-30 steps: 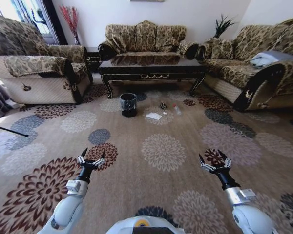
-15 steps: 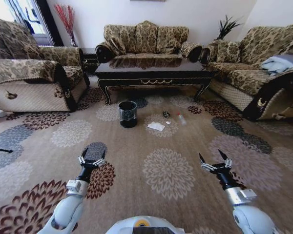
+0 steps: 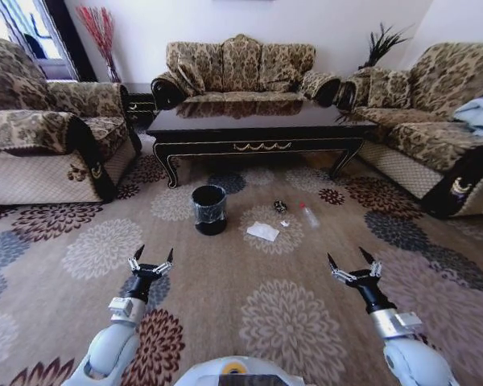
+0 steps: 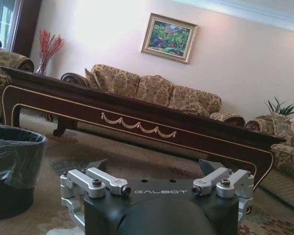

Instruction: Move to the front of the table and pick up the trash from the floor, then place it into the trash bin.

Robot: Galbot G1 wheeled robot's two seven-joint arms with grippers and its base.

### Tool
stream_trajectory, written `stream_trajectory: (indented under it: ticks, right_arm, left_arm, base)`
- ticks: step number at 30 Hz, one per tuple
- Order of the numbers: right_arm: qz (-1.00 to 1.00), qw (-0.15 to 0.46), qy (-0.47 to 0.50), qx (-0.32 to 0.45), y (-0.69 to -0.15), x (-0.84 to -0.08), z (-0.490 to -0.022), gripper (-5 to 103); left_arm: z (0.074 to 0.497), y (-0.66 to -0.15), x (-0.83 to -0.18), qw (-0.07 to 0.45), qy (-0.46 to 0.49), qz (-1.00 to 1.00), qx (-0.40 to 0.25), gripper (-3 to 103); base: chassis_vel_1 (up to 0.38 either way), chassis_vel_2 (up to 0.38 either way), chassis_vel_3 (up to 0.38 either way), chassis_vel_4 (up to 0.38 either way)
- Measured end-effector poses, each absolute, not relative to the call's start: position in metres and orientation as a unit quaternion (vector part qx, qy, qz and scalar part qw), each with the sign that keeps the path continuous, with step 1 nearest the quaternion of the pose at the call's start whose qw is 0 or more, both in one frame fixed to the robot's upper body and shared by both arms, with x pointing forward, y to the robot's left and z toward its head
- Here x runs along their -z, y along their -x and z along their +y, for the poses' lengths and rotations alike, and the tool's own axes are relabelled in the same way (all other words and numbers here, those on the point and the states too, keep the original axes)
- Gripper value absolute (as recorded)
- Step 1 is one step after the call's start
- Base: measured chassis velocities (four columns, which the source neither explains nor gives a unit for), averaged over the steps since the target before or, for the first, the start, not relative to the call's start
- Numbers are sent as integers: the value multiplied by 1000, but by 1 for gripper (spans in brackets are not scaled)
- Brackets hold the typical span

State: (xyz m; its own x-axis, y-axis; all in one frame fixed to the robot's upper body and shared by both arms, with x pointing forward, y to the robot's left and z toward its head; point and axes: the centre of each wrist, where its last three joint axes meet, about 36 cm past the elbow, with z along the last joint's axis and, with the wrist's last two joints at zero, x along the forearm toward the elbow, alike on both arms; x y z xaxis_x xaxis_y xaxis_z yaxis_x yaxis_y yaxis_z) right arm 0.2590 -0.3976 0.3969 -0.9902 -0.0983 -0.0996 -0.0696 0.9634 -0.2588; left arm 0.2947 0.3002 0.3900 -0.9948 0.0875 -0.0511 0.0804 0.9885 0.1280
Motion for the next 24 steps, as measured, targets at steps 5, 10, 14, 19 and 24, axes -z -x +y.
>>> stream_trajectory:
  ticks: [5, 10, 14, 19, 24]
  right_arm:
    - [989, 55, 43, 129, -259, -396, -398, 100]
    - [988, 53, 39, 139, -259, -396, -398, 100]
    - [987, 51, 37, 145, -259, -395, -397, 100]
    - [987, 51, 33, 146, -260, -394, -396, 100]
    - [988, 49, 30, 146, -258, -393, -395, 100]
  left_arm:
    - [301, -295, -390, 28, -41, 997, -63, 100]
    - [301, -295, -389, 27, -41, 997, -64, 100]
    - [301, -295, -389, 27, -41, 997, -65, 100]
    - [301, -295, -389, 27, -41, 997, -66, 100]
    - [297, -295, -398, 23, -39, 997, -60, 100]
  base:
    - [-317, 320, 338, -307]
    - [-298, 298, 300, -300]
    - [-267, 253, 263, -268]
    - [-205, 211, 208, -213]
    - [-137, 140, 132, -134]
